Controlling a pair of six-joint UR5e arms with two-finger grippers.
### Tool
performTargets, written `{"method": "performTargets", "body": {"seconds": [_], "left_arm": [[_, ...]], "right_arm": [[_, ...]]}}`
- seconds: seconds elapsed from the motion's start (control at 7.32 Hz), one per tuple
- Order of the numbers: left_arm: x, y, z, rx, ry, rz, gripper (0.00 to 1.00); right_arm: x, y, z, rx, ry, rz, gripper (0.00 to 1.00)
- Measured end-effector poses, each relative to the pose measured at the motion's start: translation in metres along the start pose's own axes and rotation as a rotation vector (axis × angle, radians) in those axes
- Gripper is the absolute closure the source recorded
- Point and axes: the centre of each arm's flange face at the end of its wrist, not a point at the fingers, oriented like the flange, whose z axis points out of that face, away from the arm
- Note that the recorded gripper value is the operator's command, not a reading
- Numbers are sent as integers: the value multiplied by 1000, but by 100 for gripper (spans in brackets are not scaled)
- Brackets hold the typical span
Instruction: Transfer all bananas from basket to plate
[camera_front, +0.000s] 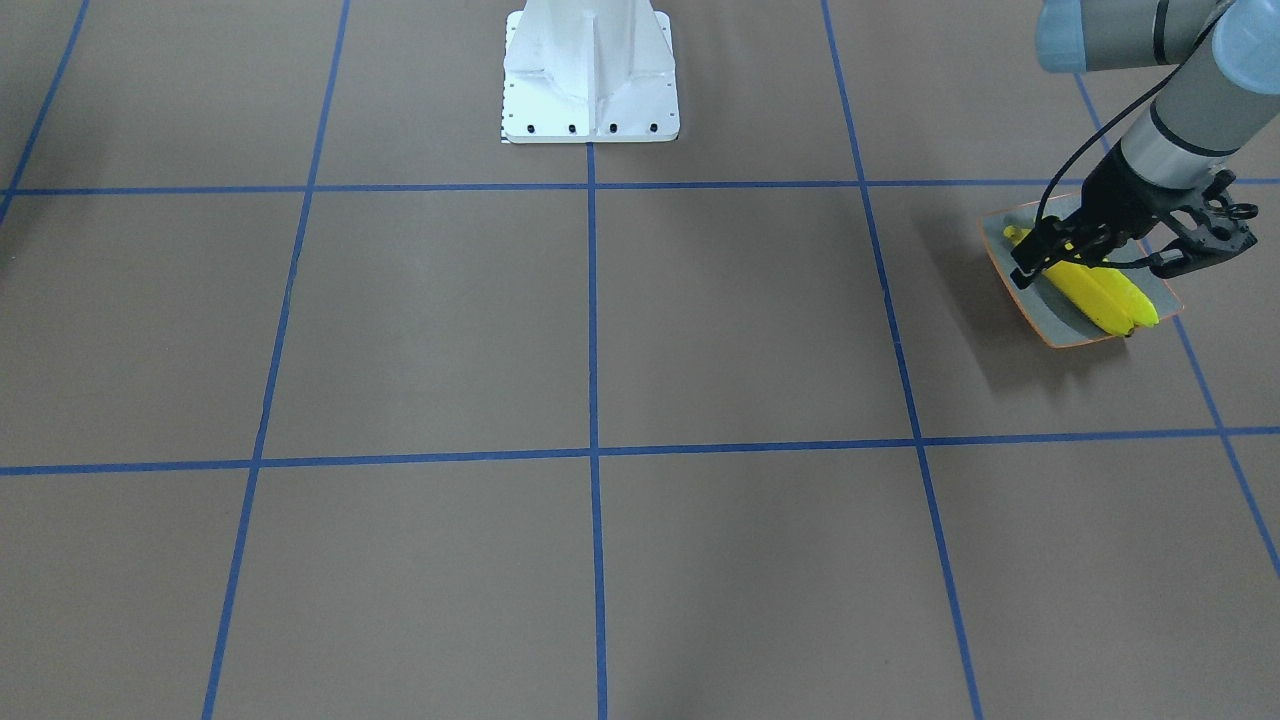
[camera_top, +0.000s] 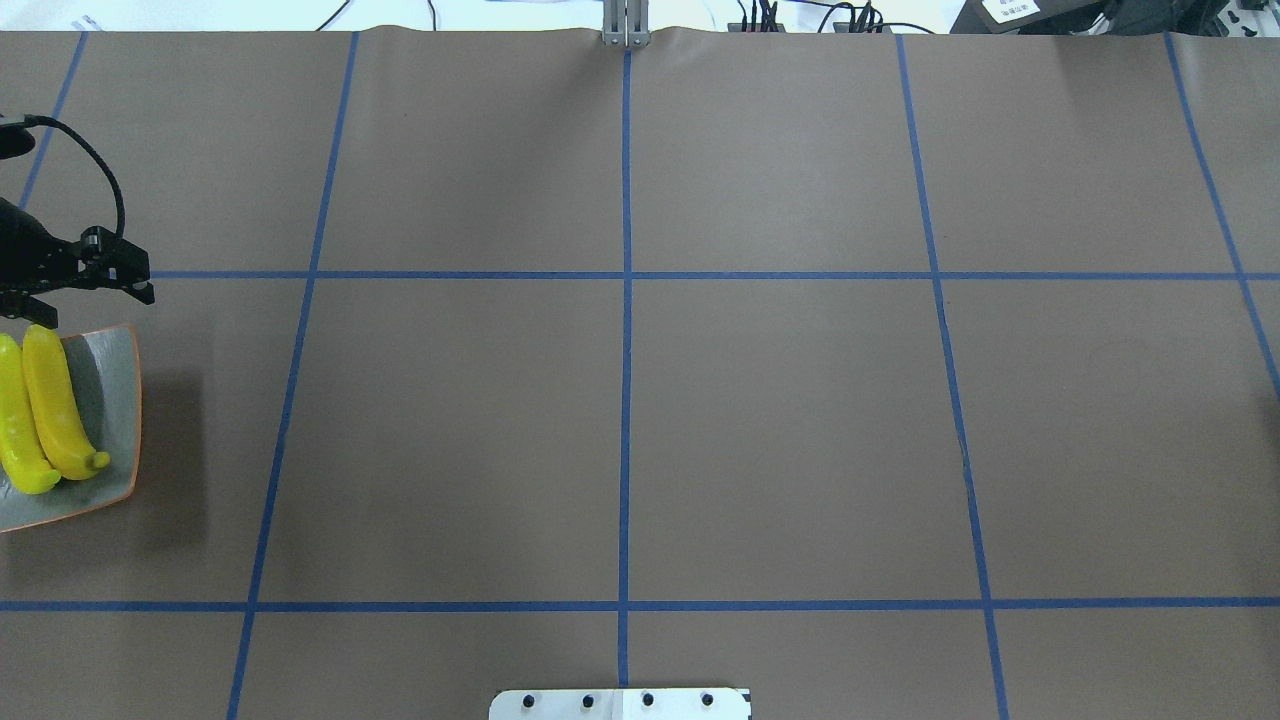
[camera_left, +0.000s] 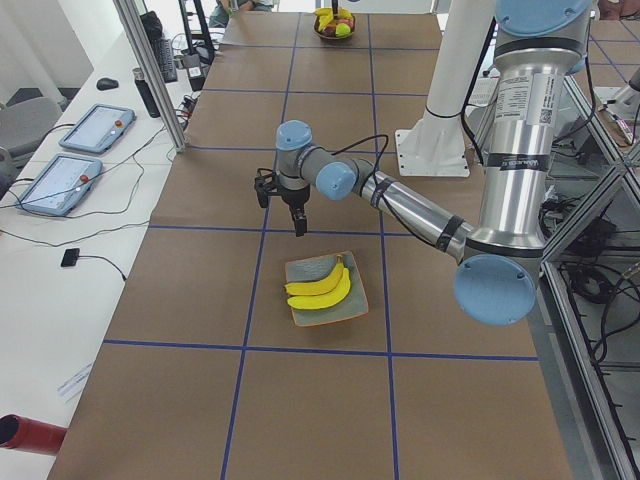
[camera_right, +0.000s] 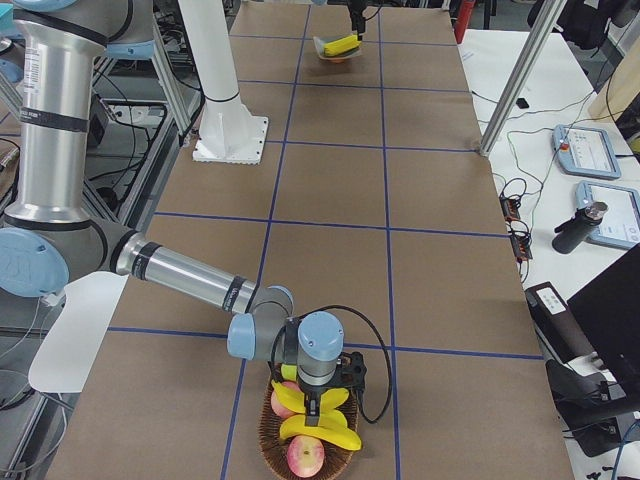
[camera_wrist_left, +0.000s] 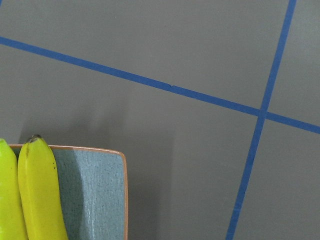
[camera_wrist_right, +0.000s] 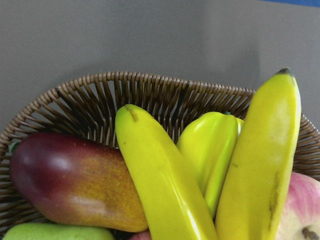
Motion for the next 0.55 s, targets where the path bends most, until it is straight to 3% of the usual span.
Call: {"method": "performTargets", "body": {"seconds": [0.27, 0.55], "left_arm": [[1, 1, -1, 1, 2, -6, 0], [2, 1, -3, 4, 8, -17, 0]], "right_arm": [[-1, 5, 4, -11, -1, -14, 40], [-1, 9, 4, -13, -2, -41, 100]]}}
